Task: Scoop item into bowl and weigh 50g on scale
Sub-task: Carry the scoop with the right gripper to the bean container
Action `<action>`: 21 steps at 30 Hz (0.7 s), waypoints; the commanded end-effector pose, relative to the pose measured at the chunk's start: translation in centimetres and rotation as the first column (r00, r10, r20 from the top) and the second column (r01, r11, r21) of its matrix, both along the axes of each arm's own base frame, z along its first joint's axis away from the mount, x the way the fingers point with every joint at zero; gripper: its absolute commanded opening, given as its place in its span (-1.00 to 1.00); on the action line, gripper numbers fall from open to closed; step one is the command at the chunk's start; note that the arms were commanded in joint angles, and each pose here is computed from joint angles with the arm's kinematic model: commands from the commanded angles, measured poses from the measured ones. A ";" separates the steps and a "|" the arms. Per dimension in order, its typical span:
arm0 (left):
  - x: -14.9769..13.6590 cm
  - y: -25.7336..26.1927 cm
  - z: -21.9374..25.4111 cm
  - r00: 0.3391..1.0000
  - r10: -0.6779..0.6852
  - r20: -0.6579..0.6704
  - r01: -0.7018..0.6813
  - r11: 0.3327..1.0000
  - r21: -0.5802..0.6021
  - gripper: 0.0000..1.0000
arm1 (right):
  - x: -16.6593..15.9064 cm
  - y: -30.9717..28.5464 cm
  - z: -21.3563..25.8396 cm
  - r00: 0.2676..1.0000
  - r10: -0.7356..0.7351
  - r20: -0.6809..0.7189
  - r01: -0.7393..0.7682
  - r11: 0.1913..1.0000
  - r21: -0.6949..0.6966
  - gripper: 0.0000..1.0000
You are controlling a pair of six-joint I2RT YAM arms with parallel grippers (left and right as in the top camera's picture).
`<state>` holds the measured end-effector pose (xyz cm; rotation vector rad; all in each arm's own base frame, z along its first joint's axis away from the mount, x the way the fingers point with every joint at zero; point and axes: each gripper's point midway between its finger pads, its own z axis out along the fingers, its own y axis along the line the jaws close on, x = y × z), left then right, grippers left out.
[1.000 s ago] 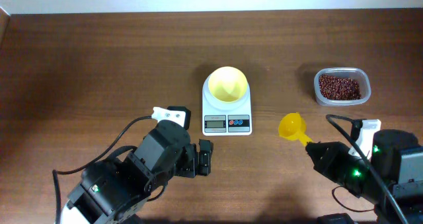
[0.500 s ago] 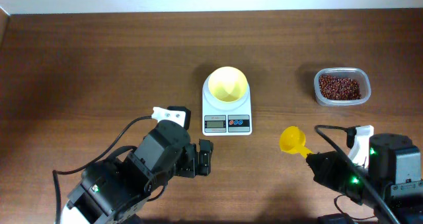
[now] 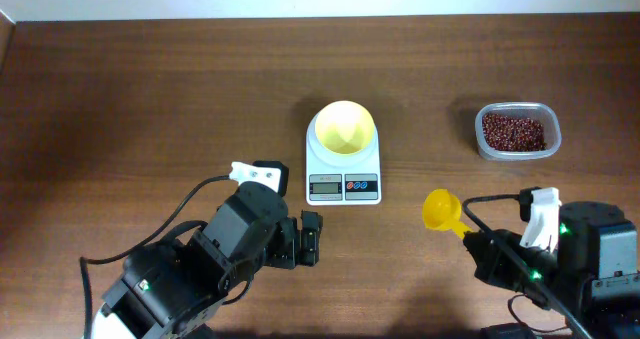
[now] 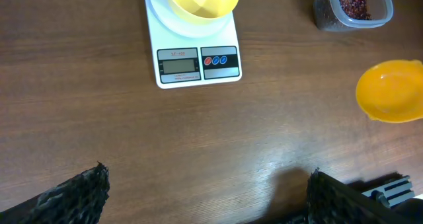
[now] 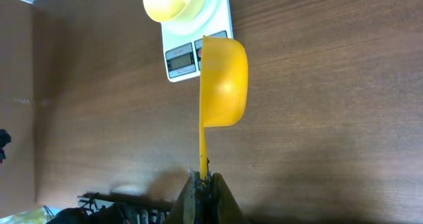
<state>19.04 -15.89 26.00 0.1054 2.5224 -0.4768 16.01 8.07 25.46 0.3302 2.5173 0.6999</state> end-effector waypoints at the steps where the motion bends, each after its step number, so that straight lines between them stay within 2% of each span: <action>1: -0.1 0.0 0.0 1.000 -0.014 0.000 0.014 1.000 0.005 0.98 | 0.3 -0.2 0.8 0.999 -0.053 0.011 0.053 0.998 0.027 -0.92; 3: -0.1 0.0 0.0 1.000 -0.014 0.000 0.014 1.000 0.005 0.98 | 0.2 0.0 0.9 0.997 -0.076 -0.012 0.076 0.995 0.062 -0.92; 9: -0.1 0.0 0.0 1.000 -0.014 0.000 0.014 1.000 0.005 0.98 | 1.2 -0.9 1.2 0.994 -0.105 0.044 0.104 0.994 0.016 -0.92; 12: -0.1 0.0 0.0 1.000 -0.014 0.000 0.014 1.000 0.005 0.97 | 3.6 -1.2 3.2 0.976 -0.046 0.214 0.059 0.997 -0.055 -0.92; 15: -0.1 0.0 0.0 1.000 -0.014 0.001 0.014 1.000 0.004 0.98 | 5.9 -0.9 5.6 0.942 -0.042 0.334 0.058 0.997 -0.040 -0.92; 17: 0.0 0.0 0.0 1.000 -0.014 0.001 0.014 1.000 0.004 0.97 | 6.4 -0.8 5.4 0.945 -0.041 0.326 0.058 0.997 -0.041 -0.92; 21: -0.8 -0.7 -0.2 0.998 -0.049 -0.034 0.048 0.999 -0.024 0.98 | 5.4 0.1 4.5 0.964 -0.001 0.266 0.004 1.000 -0.011 -0.92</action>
